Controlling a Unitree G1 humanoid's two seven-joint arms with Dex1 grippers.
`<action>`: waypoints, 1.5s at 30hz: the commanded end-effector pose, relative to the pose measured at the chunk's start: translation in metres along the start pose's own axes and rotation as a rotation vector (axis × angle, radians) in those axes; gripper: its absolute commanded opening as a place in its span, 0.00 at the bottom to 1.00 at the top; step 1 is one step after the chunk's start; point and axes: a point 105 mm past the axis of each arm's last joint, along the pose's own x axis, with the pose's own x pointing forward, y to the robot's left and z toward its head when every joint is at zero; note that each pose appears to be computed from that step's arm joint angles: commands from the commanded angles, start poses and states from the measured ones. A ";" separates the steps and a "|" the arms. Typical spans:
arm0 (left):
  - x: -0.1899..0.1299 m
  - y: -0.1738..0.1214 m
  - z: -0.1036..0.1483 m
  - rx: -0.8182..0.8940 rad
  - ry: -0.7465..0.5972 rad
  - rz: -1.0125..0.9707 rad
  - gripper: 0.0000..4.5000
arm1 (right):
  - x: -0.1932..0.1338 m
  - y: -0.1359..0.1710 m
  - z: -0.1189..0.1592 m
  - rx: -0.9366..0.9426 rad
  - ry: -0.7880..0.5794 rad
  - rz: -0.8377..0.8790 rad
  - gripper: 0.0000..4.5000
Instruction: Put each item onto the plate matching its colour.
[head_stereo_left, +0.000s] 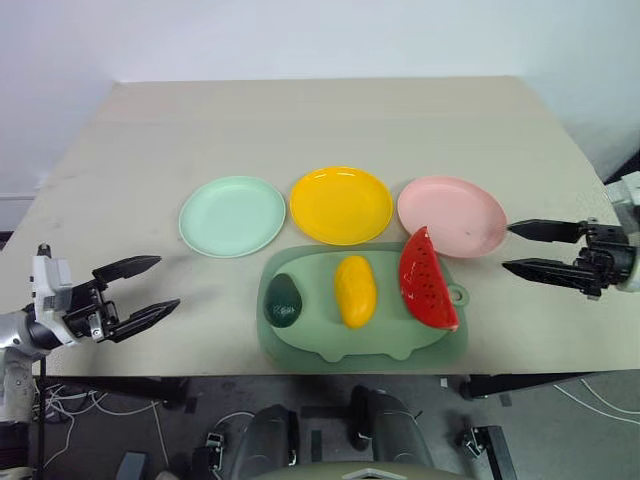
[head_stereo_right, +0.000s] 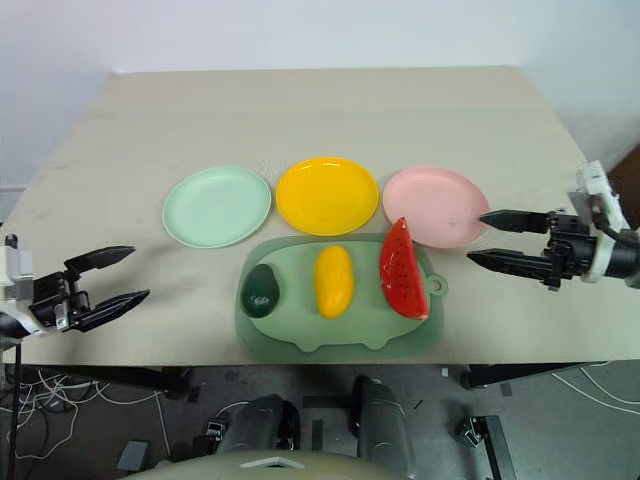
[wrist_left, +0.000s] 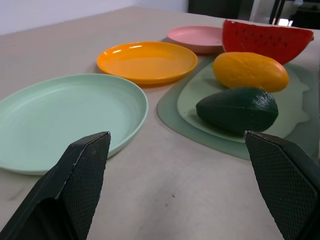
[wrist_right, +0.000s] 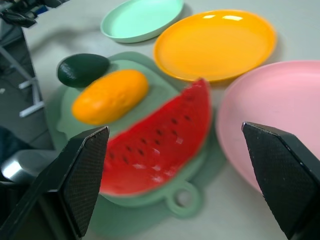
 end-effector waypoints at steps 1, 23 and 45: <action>0.004 0.003 0.005 0.054 -0.008 -0.002 1.00 | 0.013 0.008 0.019 0.072 -0.010 -0.023 1.00; 0.016 0.000 -0.003 0.065 -0.061 0.051 1.00 | 0.090 0.028 0.004 0.158 0.193 -0.221 1.00; 0.020 -0.002 -0.003 0.076 -0.082 0.075 1.00 | 0.104 0.023 -0.059 0.047 0.401 -0.264 1.00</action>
